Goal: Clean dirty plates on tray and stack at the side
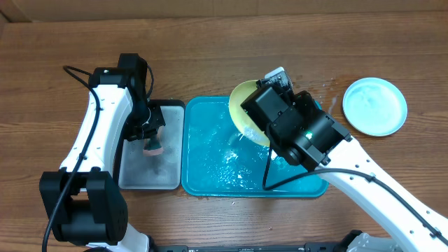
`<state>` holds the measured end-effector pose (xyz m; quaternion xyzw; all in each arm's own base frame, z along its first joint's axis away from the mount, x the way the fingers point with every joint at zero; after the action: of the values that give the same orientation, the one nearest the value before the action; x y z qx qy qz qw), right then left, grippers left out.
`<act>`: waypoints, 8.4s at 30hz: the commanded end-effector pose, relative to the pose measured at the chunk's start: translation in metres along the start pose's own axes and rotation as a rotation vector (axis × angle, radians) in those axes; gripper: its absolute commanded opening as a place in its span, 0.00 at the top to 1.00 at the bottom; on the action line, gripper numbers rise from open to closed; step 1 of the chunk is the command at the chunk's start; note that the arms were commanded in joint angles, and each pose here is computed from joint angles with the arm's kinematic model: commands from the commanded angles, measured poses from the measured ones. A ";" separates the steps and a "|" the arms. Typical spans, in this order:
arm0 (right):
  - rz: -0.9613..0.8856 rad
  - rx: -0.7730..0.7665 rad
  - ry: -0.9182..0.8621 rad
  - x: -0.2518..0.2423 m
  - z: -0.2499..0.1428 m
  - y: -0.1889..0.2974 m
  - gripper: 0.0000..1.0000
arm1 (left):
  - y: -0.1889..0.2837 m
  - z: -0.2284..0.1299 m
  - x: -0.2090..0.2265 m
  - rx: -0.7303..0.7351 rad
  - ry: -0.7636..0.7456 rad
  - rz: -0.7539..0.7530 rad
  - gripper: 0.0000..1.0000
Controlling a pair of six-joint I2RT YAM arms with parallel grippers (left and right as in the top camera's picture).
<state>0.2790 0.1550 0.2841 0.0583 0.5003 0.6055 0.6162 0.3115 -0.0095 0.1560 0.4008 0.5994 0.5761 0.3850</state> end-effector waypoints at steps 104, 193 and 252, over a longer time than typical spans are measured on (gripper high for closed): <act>0.202 0.398 -1.362 -0.144 -0.139 -0.163 0.96 | 0.000 -0.002 0.001 0.013 -0.033 -0.006 0.96; 0.424 -0.127 -0.609 -0.118 -0.041 0.062 0.00 | 0.194 -0.076 0.007 -0.775 -0.176 -0.072 0.00; 0.339 -0.419 -0.455 -0.143 -0.037 0.109 0.00 | 0.205 -0.237 0.144 -0.940 -0.050 -0.248 0.00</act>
<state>0.2154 0.0490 0.4090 0.1585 0.2078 0.7576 0.5981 0.0474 0.0353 0.3693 0.1328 0.3036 0.7272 0.6011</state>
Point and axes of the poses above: each gripper's point midway between its finger pads, its own y axis back along the fingers, its own x axis along the line the jaws close on, z = x × y, the point moved 5 cm from there along y, back along the fingers, and after that the axes turned 2 degrees about y, right-handed, at the moved point
